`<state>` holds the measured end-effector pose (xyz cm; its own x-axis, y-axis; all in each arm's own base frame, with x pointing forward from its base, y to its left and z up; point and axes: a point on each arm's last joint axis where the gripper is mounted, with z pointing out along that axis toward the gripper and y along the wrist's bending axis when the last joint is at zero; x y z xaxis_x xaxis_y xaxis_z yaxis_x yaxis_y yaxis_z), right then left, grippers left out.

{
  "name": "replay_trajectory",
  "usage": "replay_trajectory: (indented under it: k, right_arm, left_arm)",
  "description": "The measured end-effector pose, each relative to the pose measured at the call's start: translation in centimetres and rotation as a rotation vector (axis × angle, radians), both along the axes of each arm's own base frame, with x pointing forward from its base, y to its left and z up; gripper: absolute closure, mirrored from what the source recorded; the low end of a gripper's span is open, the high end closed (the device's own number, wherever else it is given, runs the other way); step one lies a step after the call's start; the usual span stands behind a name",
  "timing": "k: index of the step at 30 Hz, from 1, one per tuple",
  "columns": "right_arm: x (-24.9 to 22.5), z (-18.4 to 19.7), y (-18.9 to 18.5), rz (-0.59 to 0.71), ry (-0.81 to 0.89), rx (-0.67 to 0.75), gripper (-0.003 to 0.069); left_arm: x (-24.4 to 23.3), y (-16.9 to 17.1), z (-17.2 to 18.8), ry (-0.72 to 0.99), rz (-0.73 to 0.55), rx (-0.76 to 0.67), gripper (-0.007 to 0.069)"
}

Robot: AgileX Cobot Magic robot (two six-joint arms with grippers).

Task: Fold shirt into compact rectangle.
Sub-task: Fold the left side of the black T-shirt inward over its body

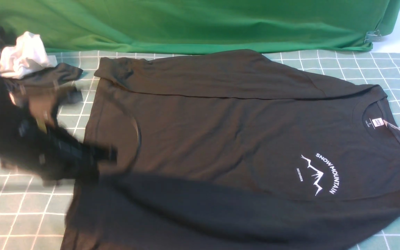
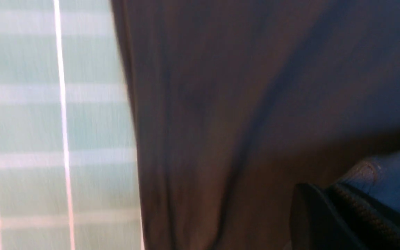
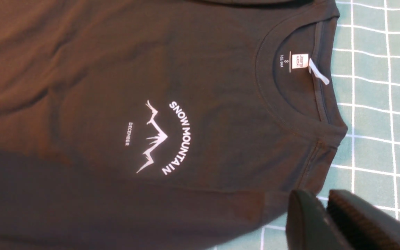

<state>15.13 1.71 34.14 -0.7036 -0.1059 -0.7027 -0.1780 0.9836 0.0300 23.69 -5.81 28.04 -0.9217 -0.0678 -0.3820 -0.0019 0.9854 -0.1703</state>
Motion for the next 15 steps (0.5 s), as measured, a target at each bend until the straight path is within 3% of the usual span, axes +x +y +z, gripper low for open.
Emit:
replay_trajectory:
  k: [6,12,15]
  right_arm:
    - [0.0,0.0,0.0,0.0,-0.001,0.0,0.0559]
    - [0.2,0.2,0.0,-0.005,-0.031,0.002,0.055]
    - [0.3,-0.3,0.0,-0.008,-0.036,0.002,0.0546]
  left_arm:
    - [3.8,1.2,1.9,-0.142,0.051,0.035,0.0612]
    - [8.2,1.1,-1.2,-0.231,0.05,0.061,0.0612]
    - [10.4,0.8,-4.7,-0.207,0.052,0.065,0.0611]
